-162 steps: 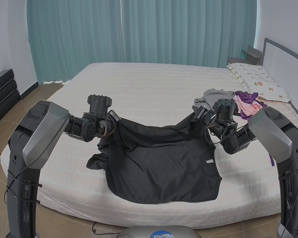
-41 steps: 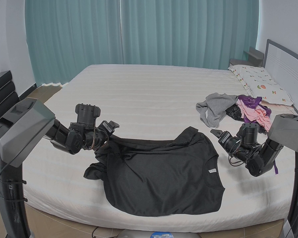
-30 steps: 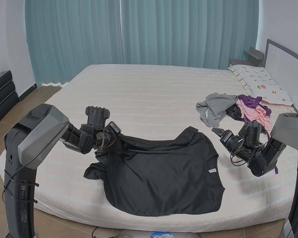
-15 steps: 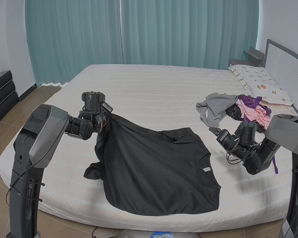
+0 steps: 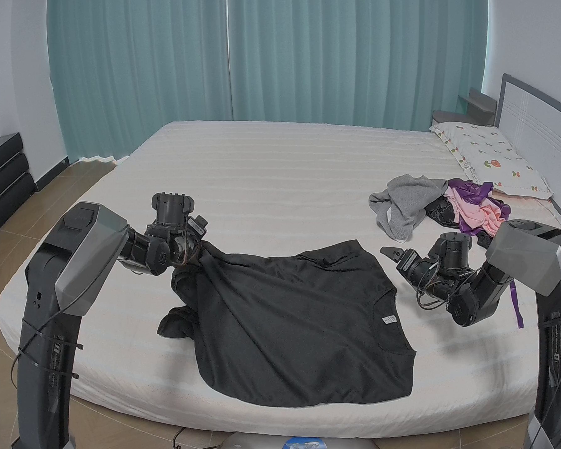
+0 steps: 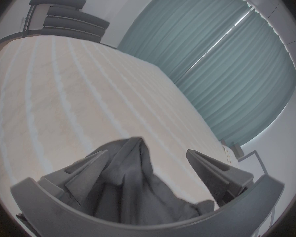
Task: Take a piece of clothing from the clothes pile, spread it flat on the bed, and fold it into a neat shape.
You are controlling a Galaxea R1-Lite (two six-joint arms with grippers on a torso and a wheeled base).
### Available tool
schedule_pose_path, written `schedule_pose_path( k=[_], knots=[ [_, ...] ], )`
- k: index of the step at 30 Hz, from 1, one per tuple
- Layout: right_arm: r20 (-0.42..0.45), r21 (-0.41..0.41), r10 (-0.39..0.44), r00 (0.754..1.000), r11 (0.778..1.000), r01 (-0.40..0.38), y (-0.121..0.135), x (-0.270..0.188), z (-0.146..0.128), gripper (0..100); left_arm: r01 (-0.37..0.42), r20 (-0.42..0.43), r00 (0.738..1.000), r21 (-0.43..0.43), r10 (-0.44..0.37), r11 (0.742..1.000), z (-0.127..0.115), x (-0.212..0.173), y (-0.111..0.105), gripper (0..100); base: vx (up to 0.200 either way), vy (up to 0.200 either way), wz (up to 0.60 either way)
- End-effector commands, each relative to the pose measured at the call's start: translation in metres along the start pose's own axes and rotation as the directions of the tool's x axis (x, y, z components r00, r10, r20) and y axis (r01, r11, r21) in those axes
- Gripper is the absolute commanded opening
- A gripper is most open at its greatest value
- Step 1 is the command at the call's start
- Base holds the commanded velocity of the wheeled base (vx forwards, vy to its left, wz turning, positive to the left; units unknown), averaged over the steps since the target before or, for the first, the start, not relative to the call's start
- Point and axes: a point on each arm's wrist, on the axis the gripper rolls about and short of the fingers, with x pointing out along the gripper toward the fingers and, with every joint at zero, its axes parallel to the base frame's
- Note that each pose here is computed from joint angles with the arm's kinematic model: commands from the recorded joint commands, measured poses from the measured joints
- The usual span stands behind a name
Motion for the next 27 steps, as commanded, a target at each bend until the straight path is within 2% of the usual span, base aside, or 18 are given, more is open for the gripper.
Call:
schedule_pose_path(
  k=[1, 2, 5, 10, 13, 18, 21, 27],
  knots=[
    [-0.033, -0.022, 0.011, 0.999, 1.0, -0.012, 0.0, 0.006, 0.0, 100, -0.003, -0.086, 0.996, -0.003, 0.003, 1.0, 0.007, -0.041, 0.01, 100, 0.0, 0.0, 0.0],
    [-0.049, -0.06, 0.001, 0.999, 0.998, -0.004, 0.0, 0.01, 0.002, 100, 0.002, -0.101, 0.995, -0.003, -0.003, 1.0, 0.007, -0.048, 0.012, 100, 0.0, 0.0, 0.0],
    [-0.072, -0.089, -0.021, 0.997, 0.996, 0.014, -0.004, 0.02, 0.0, 100, 0.016, -0.13, 0.991, -0.004, -0.017, 1.0, 0.006, -0.071, 0.018, 100, 0.0, 0.0, 0.0],
    [-0.092, -0.115, -0.041, 0.995, 0.993, 0.031, -0.012, 0.032, -0.005, 100, -0.015, -0.171, 0.985, 0.004, 0.016, 1.0, -0.003, -0.1, 0.028, 100, 0.0, 0.0, 0.0],
    [-0.101, -0.135, -0.053, 0.993, 0.99, 0.039, -0.017, 0.041, -0.007, 100, -0.049, -0.203, 0.978, -0.028, 0.042, 0.998, -0.009, -0.123, 0.037, 100, 0.0, 0.0, 0.0],
    [-0.102, -0.14, -0.054, 0.993, 0.989, 0.039, -0.021, 0.058, -0.007, 100, -0.082, -0.254, 0.966, -0.098, 0.055, 0.992, -0.015, -0.129, 0.046, 100, 0.0, 0.0, 0.0],
    [-0.099, -0.14, -0.053, 0.994, 0.989, 0.039, -0.022, 0.071, -0.005, 100, -0.095, -0.283, 0.957, -0.106, 0.061, 0.99, -0.02, -0.13, 0.052, 100, 0.0, 0.0, 0.0],
    [-0.12, -0.16, -0.067, 0.991, 0.986, 0.047, -0.031, 0.085, -0.013, 100, -0.084, -0.323, 0.946, -0.152, 0.031, 0.985, -0.023, -0.137, 0.058, 100, 0.0, 0.0, 0.0]
  ],
)
